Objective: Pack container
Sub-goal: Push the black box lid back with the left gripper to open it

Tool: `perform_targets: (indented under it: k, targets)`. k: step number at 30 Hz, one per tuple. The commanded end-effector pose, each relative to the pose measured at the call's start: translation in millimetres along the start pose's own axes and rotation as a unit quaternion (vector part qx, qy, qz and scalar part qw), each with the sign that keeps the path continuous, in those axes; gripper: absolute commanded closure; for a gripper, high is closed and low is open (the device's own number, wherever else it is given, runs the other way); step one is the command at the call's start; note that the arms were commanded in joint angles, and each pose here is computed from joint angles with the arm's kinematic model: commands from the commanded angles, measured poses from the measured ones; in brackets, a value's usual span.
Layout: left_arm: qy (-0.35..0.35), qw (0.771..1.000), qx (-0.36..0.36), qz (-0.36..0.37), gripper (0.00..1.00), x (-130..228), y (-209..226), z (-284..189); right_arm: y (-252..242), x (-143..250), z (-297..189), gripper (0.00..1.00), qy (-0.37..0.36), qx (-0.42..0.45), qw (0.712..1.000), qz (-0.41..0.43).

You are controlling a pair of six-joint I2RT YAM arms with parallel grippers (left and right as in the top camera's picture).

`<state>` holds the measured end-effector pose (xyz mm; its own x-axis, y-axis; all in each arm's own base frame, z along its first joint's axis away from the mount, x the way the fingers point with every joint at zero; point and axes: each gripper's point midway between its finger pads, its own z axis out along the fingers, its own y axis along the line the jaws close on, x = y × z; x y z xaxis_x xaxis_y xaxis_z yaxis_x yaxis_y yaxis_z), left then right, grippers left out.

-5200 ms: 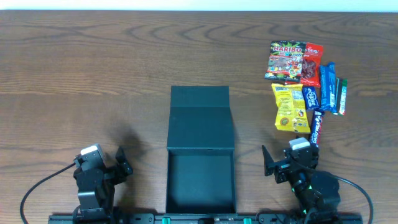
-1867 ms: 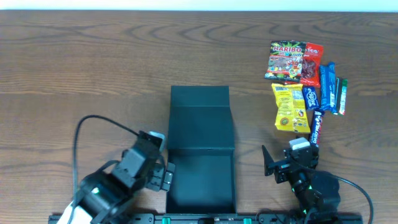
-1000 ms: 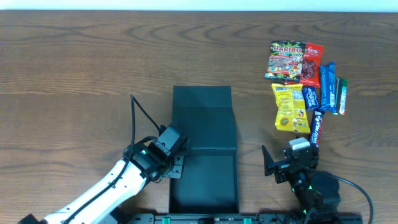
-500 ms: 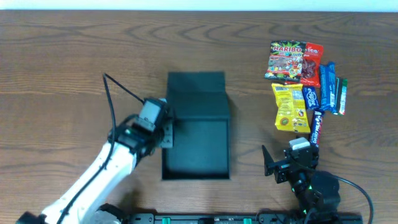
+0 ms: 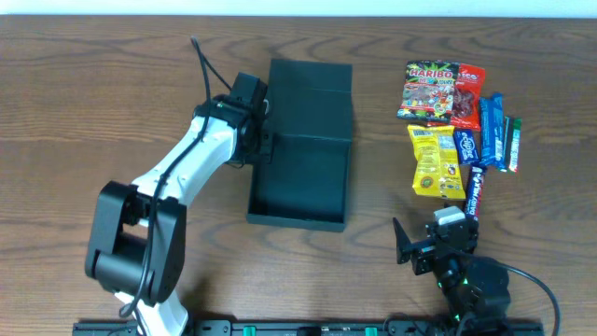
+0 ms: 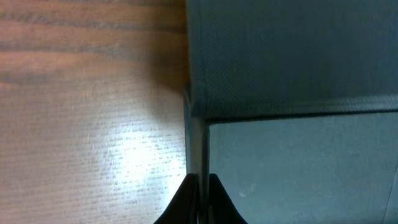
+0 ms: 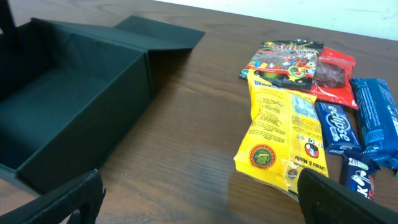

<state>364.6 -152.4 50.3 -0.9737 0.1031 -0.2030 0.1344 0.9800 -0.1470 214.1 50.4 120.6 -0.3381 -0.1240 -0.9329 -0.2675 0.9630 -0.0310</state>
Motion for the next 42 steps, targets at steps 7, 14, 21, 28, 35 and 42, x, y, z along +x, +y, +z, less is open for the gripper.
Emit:
perform_targets:
  k: [7,14,21,28,35,42]
  targets:
    - [-0.008,0.999,-0.007,-0.045,0.94,-15,14,-6,1,2,1,0.01,0.001,-0.003,1.000,-0.008]
    - [-0.007,0.997,0.006,-0.077,0.94,-18,24,-8,1,2,1,0.01,0.001,-0.003,1.000,-0.008]
    - [-0.011,0.999,0.011,-0.043,0.94,-20,21,-8,1,2,1,0.01,0.001,-0.003,1.000,-0.008]
    - [-0.016,1.000,0.011,-0.019,0.91,-22,21,-8,1,2,1,0.01,0.001,-0.003,1.000,-0.008]
    - [-0.010,1.000,0.010,-0.019,0.02,-22,21,-13,1,2,1,0.01,0.001,-0.003,1.000,-0.008]
    - [-0.031,0.999,0.018,-0.016,0.05,-44,9,-66,1,2,1,0.01,0.001,-0.003,1.000,-0.008]
